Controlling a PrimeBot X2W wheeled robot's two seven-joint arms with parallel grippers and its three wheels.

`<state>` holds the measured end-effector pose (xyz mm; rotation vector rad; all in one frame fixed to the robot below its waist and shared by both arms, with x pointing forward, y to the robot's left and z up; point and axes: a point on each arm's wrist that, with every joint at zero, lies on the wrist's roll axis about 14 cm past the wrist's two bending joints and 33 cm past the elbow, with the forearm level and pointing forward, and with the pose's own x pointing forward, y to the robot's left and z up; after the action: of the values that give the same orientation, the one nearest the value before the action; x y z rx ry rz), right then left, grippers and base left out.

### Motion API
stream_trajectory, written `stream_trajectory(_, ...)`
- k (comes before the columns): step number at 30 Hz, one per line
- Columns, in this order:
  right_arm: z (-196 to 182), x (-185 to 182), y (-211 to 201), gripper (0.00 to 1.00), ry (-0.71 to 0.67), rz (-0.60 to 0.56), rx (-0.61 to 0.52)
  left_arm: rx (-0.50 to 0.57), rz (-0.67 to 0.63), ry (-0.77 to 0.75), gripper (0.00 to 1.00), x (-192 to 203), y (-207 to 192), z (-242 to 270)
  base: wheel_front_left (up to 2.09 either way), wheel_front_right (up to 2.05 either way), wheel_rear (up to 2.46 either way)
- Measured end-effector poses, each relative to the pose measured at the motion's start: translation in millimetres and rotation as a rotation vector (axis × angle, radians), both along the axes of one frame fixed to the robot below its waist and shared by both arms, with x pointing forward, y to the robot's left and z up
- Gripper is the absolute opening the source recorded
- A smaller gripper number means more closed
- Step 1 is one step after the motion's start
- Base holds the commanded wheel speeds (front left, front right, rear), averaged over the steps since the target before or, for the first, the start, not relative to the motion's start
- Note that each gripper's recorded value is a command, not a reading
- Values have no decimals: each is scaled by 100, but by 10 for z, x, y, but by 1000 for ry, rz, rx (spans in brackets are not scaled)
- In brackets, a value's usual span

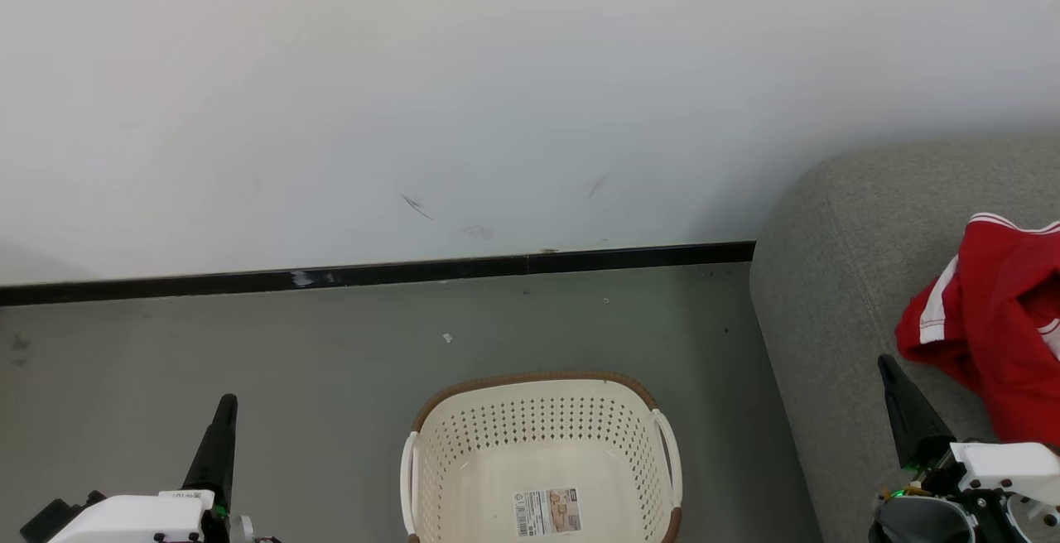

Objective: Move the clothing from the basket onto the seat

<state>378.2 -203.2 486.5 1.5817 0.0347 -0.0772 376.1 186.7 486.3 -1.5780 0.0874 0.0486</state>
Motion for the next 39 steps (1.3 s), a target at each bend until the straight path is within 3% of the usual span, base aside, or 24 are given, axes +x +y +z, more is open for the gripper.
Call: stream_trajectory(39, 1, 0, -5, 0, 0, 0, -2, 0, 1, 2, 0, -2, 3, -7, 0, 0, 0)
